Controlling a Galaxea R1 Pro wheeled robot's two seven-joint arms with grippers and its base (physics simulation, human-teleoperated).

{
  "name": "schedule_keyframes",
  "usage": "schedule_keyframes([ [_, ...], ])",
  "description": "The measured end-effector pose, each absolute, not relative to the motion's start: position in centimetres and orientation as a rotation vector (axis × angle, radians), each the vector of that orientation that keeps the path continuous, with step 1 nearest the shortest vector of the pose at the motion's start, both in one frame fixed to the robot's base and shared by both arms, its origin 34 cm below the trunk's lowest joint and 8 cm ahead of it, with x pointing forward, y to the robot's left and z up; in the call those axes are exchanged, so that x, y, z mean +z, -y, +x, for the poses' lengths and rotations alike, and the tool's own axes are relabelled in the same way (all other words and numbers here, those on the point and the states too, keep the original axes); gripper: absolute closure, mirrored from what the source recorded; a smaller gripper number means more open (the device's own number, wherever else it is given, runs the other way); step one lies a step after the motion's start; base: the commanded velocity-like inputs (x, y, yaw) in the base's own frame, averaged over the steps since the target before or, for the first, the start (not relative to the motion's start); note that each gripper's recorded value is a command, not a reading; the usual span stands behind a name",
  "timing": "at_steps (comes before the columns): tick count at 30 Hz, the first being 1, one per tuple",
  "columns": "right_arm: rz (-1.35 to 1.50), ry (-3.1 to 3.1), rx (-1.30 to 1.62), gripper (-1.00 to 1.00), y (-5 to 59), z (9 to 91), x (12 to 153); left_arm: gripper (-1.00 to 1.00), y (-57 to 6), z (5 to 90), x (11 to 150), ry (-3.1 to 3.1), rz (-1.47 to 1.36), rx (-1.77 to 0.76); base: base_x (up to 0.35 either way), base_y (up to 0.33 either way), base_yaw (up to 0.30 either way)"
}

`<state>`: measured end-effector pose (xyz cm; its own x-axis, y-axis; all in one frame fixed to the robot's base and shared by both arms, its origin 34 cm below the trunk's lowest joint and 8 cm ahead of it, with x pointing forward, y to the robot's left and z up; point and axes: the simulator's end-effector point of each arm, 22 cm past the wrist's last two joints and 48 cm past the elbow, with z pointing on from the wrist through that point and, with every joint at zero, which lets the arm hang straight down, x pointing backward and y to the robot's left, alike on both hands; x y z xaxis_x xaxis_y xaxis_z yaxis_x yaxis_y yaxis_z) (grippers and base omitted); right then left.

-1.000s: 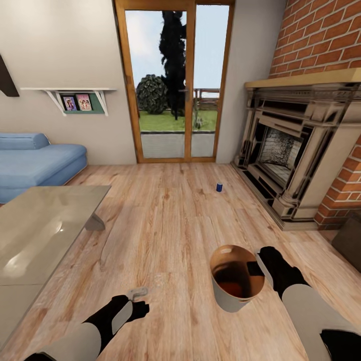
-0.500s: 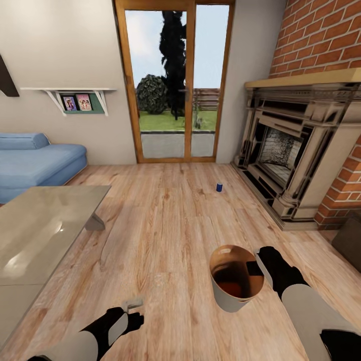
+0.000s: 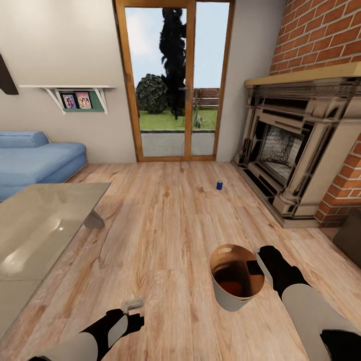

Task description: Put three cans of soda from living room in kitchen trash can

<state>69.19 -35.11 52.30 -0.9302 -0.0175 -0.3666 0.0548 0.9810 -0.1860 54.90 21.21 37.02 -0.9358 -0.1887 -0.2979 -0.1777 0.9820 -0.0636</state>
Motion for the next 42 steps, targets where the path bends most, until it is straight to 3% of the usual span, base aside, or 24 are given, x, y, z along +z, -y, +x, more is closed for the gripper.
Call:
schedule_keyframes([
  [24, 0.054, -2.454, -0.271, 1.0, 34.5, 74.3, 63.0, -1.0, -21.2, 53.9, 31.9, -2.819, -0.266, -0.052, 0.0, 0.0, 0.0],
  [42, 0.037, -2.415, -0.248, 1.0, 32.6, 72.7, 60.1, -1.0, -19.9, 48.1, 26.0, -2.889, -0.268, -0.132, 0.0, 0.0, 0.0],
])
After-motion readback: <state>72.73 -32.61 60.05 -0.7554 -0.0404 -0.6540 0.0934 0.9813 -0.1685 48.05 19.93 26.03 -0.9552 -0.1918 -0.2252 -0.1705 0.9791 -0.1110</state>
